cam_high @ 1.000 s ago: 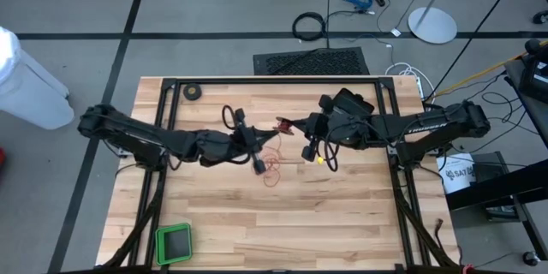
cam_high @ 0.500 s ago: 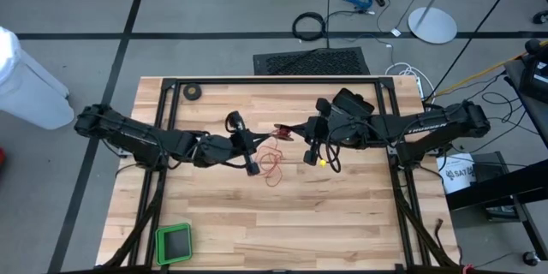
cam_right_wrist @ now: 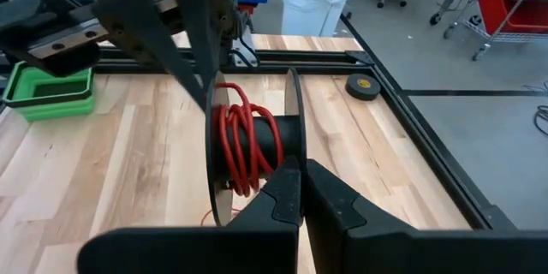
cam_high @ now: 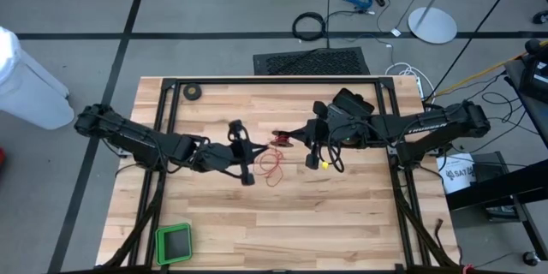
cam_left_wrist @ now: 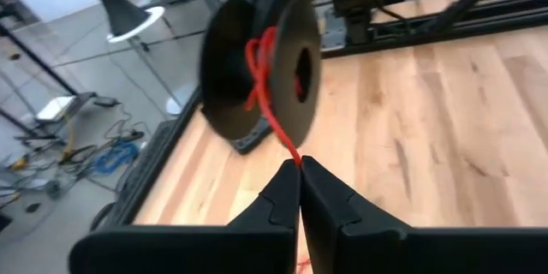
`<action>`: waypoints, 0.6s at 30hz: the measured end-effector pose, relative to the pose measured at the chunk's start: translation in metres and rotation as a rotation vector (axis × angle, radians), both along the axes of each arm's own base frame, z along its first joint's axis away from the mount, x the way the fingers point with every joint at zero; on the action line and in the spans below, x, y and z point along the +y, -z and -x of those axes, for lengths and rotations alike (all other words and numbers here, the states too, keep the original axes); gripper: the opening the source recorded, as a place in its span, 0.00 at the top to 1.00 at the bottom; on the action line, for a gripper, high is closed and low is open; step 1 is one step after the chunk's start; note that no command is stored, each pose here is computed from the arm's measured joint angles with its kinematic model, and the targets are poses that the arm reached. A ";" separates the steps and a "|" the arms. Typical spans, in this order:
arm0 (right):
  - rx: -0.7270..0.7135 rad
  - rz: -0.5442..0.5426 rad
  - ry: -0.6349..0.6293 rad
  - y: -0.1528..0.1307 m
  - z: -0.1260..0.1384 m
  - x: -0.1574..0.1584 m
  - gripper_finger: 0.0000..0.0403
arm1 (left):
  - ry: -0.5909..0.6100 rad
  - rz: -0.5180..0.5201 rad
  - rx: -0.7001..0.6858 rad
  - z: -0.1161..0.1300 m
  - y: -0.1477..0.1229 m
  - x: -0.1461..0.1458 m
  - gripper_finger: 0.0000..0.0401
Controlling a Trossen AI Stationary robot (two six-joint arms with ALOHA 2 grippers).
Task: Coil cords
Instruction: Coil the red wire into the spool
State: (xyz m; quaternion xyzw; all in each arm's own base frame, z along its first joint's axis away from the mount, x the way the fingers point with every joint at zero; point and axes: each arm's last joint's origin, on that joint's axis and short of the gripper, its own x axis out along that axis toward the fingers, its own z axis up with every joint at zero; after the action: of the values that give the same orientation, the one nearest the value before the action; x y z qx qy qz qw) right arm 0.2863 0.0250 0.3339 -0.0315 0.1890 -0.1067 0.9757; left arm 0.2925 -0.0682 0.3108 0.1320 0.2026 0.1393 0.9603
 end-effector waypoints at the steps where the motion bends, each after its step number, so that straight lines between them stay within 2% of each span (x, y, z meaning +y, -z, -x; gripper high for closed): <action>1: -0.002 0.000 0.000 0.000 0.000 0.000 1.00 | 0.010 0.003 0.002 0.000 0.000 -0.001 0.96; 9: -0.004 -0.001 0.000 -0.001 0.001 0.000 1.00 | 0.037 -0.004 0.026 0.003 0.002 -0.008 0.87; 15: -0.016 -0.015 0.006 -0.003 0.003 0.000 1.00 | 0.012 0.042 0.016 0.003 0.003 -0.008 0.86; 18: -0.008 -0.008 0.004 -0.002 0.003 0.000 1.00 | -0.030 0.049 0.069 0.007 0.009 -0.006 0.86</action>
State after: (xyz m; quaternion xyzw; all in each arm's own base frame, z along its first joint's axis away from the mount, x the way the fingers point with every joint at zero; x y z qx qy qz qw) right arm 0.2835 0.0245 0.3362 -0.0270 0.1857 -0.1081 0.9763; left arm 0.2858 -0.0744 0.3021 0.1101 0.2406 0.1438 0.9536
